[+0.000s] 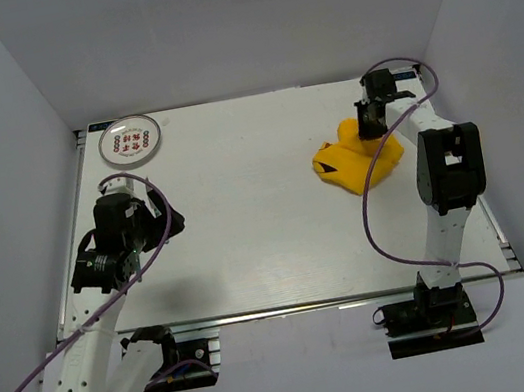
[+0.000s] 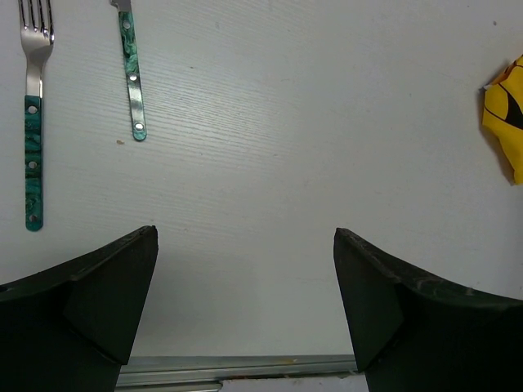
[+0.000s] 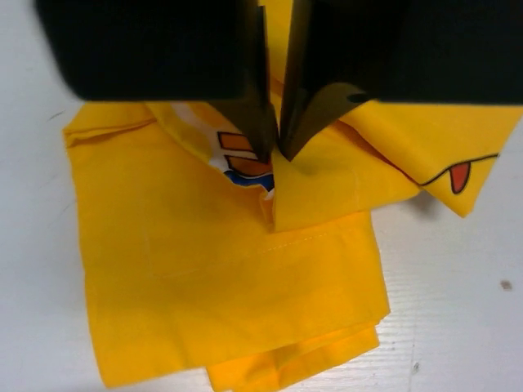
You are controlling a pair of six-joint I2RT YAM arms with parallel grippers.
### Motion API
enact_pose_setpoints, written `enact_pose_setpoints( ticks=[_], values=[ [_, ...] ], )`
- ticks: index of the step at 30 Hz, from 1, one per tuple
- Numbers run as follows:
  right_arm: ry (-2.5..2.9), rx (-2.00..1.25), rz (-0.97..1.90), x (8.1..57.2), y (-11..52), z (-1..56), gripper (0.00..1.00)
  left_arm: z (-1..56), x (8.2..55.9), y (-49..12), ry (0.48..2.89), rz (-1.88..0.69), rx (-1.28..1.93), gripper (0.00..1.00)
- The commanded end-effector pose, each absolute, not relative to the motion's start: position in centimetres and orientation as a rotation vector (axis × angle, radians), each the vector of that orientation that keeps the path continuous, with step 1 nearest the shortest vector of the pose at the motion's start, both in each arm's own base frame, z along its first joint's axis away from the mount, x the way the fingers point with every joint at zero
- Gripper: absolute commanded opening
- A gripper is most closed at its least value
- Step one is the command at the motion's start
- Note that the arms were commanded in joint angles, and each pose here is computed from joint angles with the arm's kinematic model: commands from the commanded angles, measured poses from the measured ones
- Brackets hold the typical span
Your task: Set the dinner table for one person
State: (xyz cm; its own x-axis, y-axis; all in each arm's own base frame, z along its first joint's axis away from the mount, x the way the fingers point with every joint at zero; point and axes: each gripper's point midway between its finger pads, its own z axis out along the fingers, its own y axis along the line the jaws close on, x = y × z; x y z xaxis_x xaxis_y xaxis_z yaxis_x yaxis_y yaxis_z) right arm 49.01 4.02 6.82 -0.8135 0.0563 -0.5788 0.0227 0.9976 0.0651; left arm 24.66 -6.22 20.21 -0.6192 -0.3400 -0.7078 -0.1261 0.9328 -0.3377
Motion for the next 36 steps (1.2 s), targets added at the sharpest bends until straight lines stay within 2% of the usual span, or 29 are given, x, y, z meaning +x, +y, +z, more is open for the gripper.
enact_pose_setpoints(
  ticks=[1, 2, 6, 11, 16, 17, 19, 20, 21, 23, 24, 25, 26, 27, 28, 29, 32, 36],
  values=[
    [2.529, 0.050, 0.099, 48.8, 4.5, 6.4, 0.09, 20.4, 24.7, -6.4, 2.223, -0.345, -0.320, 0.98],
    [2.524, 0.038, 0.136, 48.9, 5.0, 6.7, 0.00, 20.4, 24.8, -6.4, 2.225, -0.343, -0.319, 0.98],
    [2.436, -0.031, 0.336, 50.0, 8.6, 10.2, 0.00, 20.3, 24.9, -6.4, 2.227, -0.340, -0.318, 0.98],
    [2.138, -0.191, 0.754, 51.5, 15.5, 21.4, 0.00, 19.8, 25.8, -6.1, 2.246, -0.314, -0.338, 0.98],
    [1.783, -0.301, 1.043, 47.6, 18.9, 33.2, 0.00, 19.6, 26.3, -5.5, 2.226, -0.278, -0.363, 0.98],
    [1.796, -0.296, 1.072, 46.5, 19.1, 31.9, 0.00, 19.6, 26.2, -5.4, 2.221, -0.279, -0.365, 0.98],
    [1.716, -0.307, 1.075, 43.9, 19.1, 33.4, 0.00, 19.9, 26.1, -5.3, 2.205, -0.280, -0.367, 0.98],
    [1.815, -0.261, 1.108, 41.8, 19.2, 27.6, 0.00, 19.9, 26.1, -5.3, 2.201, -0.281, -0.369, 0.98],
    [1.707, -0.302, 1.111, 39.9, 19.6, 29.0, 0.00, 20.0, 26.0, -5.4, 2.196, -0.284, -0.372, 0.98],
    [1.725, -0.279, 1.202, 36.4, 20.4, 25.5, 0.17, 20.2, 25.9, -5.2, 2.191, -0.281, -0.379, 0.98],
    [1.796, -0.243, 1.239, 33.6, 20.2, 21.1, 0.22, 20.3, 25.9, -5.4, 2.190, -0.279, -0.371, 0.98],
    [1.770, -0.266, 1.261, 32.3, 20.4, 20.4, 0.41, 20.4, 25.7, -5.4, 2.189, -0.283, -0.371, 0.98],
    [1.806, -0.273, 1.284, 30.9, 20.9, 18.8, 0.52, 20.5, 25.7, -5.5, 2.187, -0.286, -0.370, 0.98],
    [1.856, -0.270, 1.301, 29.0, 20.8, 16.7, 0.73, 20.6, 25.7, -5.5, 2.184, -0.293, -0.364, 0.98],
    [1.874, -0.280, 1.309, 27.9, 20.9, 15.9, 0.83, 20.7, 25.6, -5.6, 2.180, -0.297, -0.365, 0.98],
    [1.885, -0.289, 1.313, 27.0, 21.0, 15.4, 0.89, 21.0, 25.7, -5.6, 2.173, -0.303, -0.362, 0.98],
    [1.908, -0.286, 1.239, 25.1, 20.1, 14.5, 0.89, 21.3, 25.6, -5.8, 2.168, -0.321, -0.364, 0.98],
    [2.031, -0.157, 1.017, 26.5, 17.7, 12.9, 0.89, 20.9, 25.6, -7.7, 2.177, -0.446, -0.348, 0.98]
  ],
)
